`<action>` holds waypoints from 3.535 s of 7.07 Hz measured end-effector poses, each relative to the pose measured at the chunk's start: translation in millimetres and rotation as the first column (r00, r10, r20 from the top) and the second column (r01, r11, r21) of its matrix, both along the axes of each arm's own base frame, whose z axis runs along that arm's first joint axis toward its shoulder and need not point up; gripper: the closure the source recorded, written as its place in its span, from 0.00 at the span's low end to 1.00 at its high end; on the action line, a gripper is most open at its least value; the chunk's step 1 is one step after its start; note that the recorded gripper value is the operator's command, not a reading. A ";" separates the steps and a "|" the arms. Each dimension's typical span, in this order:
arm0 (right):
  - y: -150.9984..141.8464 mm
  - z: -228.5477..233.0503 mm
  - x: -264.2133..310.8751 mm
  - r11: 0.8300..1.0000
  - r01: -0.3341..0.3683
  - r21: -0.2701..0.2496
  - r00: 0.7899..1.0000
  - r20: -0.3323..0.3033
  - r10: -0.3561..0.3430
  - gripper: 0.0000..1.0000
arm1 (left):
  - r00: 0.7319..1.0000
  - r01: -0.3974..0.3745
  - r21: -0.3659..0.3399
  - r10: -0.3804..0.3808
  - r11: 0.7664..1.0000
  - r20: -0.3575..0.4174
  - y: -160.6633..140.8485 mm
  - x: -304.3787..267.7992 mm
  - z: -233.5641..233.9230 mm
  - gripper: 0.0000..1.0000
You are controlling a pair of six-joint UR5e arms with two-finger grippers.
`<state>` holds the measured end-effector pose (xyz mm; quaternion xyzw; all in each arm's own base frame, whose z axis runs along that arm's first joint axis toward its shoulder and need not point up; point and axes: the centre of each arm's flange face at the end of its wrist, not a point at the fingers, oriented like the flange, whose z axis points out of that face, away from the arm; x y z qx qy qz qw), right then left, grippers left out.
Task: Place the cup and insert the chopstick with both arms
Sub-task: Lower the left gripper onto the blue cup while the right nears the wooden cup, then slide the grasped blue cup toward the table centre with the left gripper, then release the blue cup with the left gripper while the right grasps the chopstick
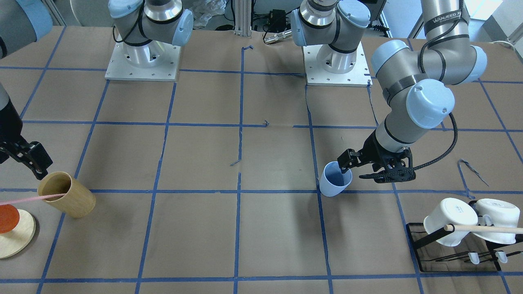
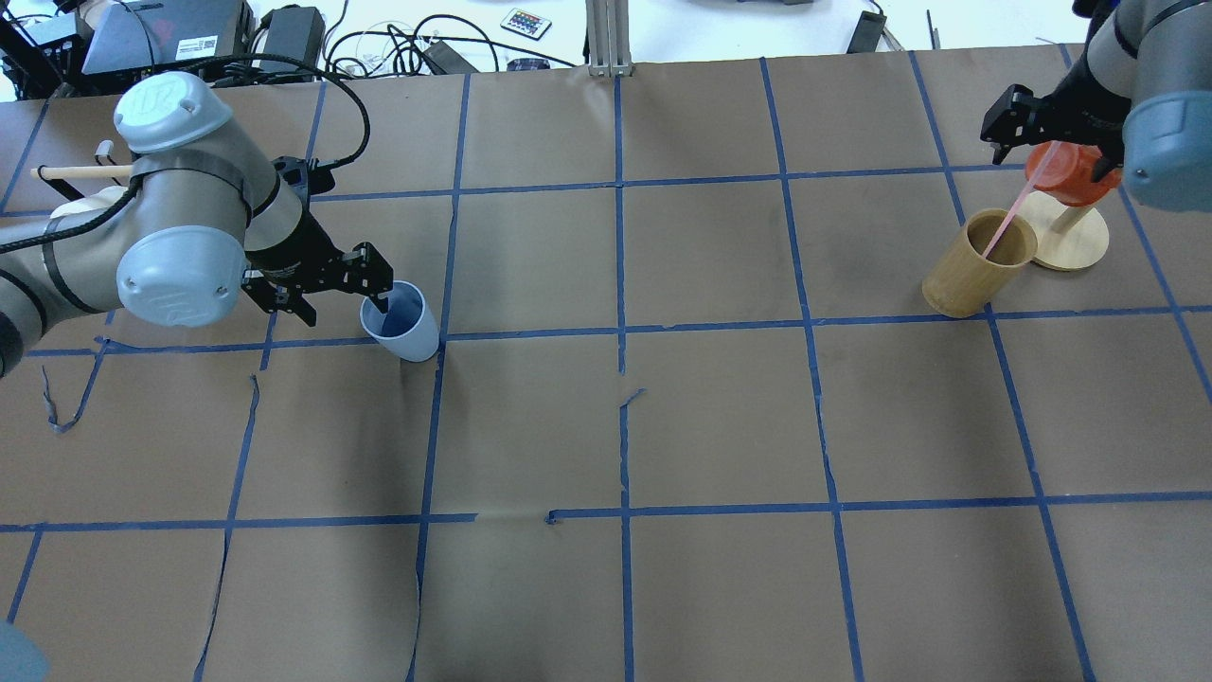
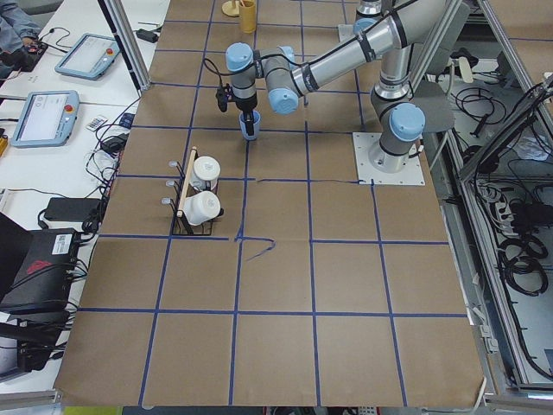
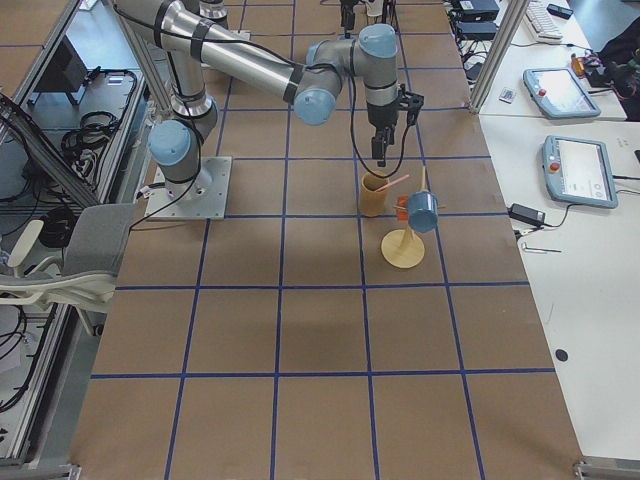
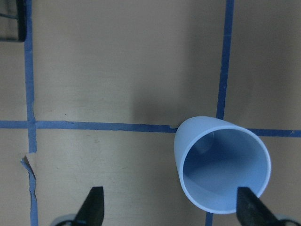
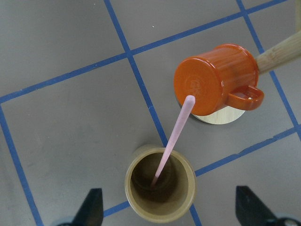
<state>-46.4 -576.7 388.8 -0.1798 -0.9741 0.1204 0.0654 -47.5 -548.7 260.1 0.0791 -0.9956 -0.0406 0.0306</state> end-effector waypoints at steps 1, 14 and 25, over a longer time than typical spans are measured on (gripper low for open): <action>-6.2 -12.3 -2.7 1.000 0.003 -0.002 1.000 -0.002 -0.003 0.01 | 1.000 -0.009 0.024 0.009 1.000 -0.002 -1.1 -6.9 -12.2 0.88; -27.6 -49.4 -30.7 0.995 0.072 -0.067 0.997 0.001 -0.072 0.56 | 0.998 -0.049 -0.095 0.045 0.994 -0.037 8.9 -273.3 0.3 1.00; -12.3 -6.5 -22.9 0.995 0.074 -0.065 0.997 0.009 -0.074 1.00 | 0.986 0.165 -0.176 -0.159 0.970 0.047 6.6 -133.1 170.1 0.00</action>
